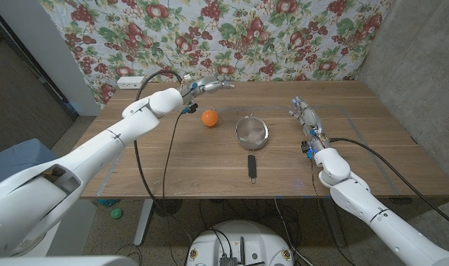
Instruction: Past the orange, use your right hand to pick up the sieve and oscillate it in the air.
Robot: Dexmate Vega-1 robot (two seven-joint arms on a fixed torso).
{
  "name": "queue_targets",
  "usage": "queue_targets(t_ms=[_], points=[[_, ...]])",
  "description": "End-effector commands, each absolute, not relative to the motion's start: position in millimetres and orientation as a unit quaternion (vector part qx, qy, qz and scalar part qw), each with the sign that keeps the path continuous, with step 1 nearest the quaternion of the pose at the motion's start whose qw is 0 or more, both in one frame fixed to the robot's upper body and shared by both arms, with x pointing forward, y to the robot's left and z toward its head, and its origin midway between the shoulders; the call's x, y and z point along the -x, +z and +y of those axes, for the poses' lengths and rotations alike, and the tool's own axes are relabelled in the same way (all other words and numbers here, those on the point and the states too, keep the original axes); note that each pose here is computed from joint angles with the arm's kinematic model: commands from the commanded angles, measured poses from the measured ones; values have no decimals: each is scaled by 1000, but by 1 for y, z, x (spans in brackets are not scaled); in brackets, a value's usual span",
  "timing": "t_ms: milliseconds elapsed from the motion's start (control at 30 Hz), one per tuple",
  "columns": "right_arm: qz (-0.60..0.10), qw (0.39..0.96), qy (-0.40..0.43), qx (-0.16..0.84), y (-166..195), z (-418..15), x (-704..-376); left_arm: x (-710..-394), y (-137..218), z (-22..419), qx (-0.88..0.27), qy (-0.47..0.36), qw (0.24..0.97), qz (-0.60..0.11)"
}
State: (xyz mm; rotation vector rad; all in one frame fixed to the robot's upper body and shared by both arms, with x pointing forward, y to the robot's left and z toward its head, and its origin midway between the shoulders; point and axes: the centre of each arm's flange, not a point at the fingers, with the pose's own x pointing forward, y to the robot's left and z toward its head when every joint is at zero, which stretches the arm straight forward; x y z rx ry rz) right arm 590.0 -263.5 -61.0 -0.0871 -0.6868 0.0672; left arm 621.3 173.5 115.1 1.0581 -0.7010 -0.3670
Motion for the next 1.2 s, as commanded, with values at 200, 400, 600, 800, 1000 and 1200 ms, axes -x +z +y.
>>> queue_targets(t_ms=[200, 400, 600, 800, 1000, 1200], points=[[-336, 941, 27, 34, -66, -268, -590, -621, 120, 153, -548, -180, 759, -302], [-337, 940, 26, 33, -67, -270, -589, -620, 120, 147, -564, -187, 749, -292], [-335, 941, 26, 30, -69, -270, -589, -620, 120, 142, -581, -190, 740, -280], [-337, 941, 25, 30, -71, -271, -588, -617, 120, 136, -603, -182, 726, -276], [-337, 941, 25, 27, -72, -271, -587, -615, 121, 131, -619, -178, 715, -273], [-339, 940, 25, 28, -73, -272, -586, -611, 124, 125, -640, -165, 700, -271]])
